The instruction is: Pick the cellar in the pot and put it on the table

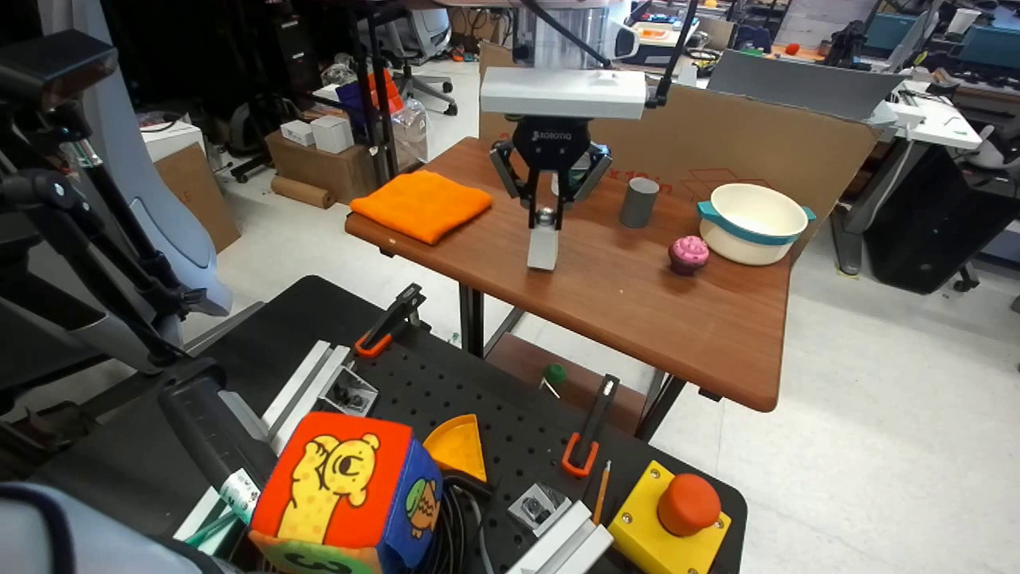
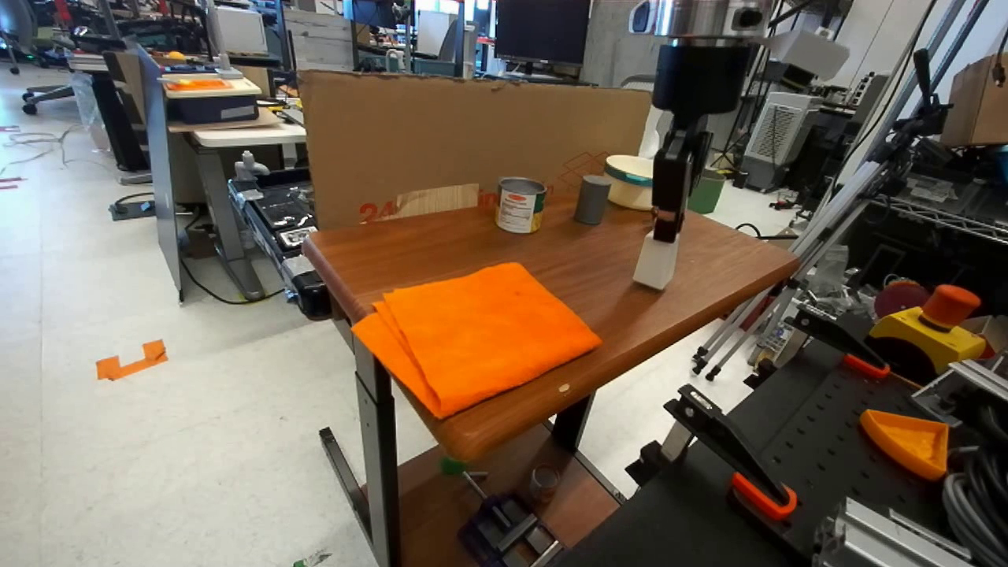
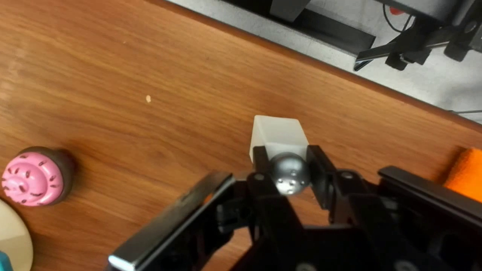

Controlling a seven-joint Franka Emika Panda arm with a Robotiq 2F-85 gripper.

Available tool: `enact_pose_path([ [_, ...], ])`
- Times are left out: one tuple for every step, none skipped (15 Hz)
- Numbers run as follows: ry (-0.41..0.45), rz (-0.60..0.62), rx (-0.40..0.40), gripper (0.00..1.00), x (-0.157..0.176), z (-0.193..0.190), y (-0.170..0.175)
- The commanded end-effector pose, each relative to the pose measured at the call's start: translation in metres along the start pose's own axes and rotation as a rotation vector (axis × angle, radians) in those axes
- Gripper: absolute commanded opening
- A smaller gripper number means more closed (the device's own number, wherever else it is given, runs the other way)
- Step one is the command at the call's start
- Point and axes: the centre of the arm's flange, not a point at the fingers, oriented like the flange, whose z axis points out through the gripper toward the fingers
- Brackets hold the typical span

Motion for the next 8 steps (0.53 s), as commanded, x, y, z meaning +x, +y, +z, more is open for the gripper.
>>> enact_pose_path([
  [-0.048,0.024,0.04,0.62,-0.011,0.002,0.0],
  [-0.057,0.032,0.048,0.68,-0.015,0.001,0.003],
  [-0.07,0.047,0.059,0.77,-0.019,-0.002,0.006],
  [-0.079,0.07,0.072,0.83,-0.023,-0.006,0.012],
  [-0.098,0.104,0.087,0.91,-0.028,-0.013,0.02],
  [-0.114,0.135,0.101,0.98,-0.035,-0.02,0.03],
  [-0.125,0.18,0.105,1.0,-0.037,-0.02,0.034],
  [-0.127,0.221,0.108,1.0,-0.041,-0.024,0.041],
])
